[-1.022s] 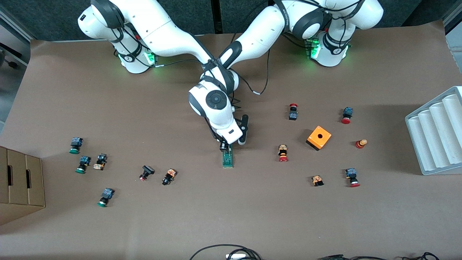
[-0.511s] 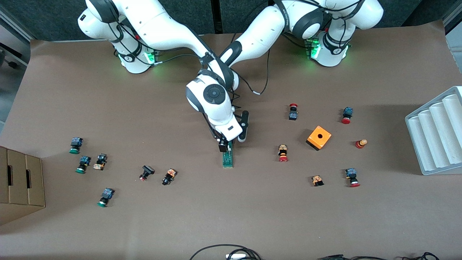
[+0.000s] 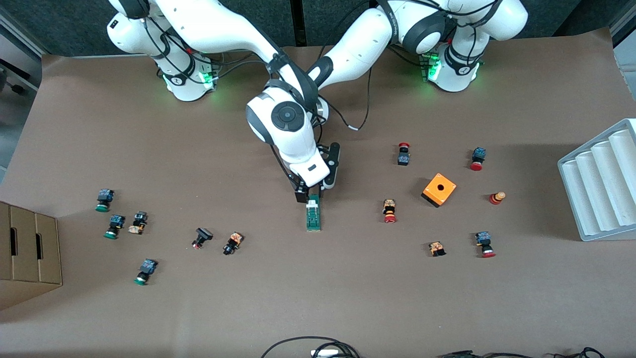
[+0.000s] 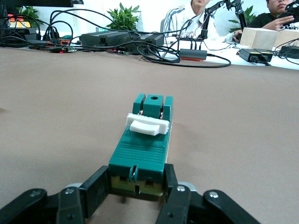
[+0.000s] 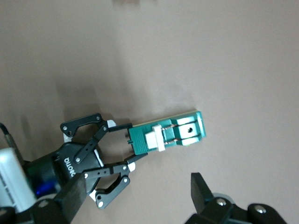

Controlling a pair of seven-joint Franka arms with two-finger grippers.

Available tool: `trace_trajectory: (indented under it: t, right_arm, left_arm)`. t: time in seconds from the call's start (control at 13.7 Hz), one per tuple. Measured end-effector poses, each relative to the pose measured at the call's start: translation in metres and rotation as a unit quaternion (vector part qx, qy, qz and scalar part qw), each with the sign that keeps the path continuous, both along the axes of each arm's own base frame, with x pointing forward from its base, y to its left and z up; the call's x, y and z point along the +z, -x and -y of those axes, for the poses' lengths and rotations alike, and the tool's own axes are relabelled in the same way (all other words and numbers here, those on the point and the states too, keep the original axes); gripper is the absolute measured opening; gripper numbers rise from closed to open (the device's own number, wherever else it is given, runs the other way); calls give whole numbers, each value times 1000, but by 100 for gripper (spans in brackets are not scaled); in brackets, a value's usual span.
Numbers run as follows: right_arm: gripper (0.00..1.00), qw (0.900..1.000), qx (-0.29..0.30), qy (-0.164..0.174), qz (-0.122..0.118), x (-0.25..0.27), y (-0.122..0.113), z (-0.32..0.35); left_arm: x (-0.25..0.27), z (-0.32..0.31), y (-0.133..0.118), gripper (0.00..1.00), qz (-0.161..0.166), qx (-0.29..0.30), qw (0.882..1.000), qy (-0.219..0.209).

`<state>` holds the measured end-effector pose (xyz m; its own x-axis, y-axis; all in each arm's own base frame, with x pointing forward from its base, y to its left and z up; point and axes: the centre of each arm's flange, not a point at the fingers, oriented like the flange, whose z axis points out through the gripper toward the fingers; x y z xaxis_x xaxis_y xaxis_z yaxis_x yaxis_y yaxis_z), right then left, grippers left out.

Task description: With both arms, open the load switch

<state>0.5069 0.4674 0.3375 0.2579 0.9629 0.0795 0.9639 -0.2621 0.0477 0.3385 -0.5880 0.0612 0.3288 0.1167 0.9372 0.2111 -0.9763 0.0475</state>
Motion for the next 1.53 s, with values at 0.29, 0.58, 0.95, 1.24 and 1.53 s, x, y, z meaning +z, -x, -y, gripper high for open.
trace_trajectory:
  t: [0.29,0.58,0.95,1.24,1.53]
  right_arm:
    - [100,998,-60,-20,-12,41,-1,11]
    - [100,988,-147,-42,-18,76,-11,32]
    - [100,961,-248,-76,-95,90,-43,94]
    - [100,945,-299,-75,-108,101,-68,148]
    - [100,920,-366,-77,-117,118,-76,180]
  left_arm:
    - [0,0,0,52,0,0,1000,0]
    - [0,0,0,52,0,0,1000,0]
    - [0,0,0,52,0,0,1000,0]
    - [2,2,-1,89,0,-1,1000,4]
    - [2,3,-1,100,-5,-7,1000,-13]
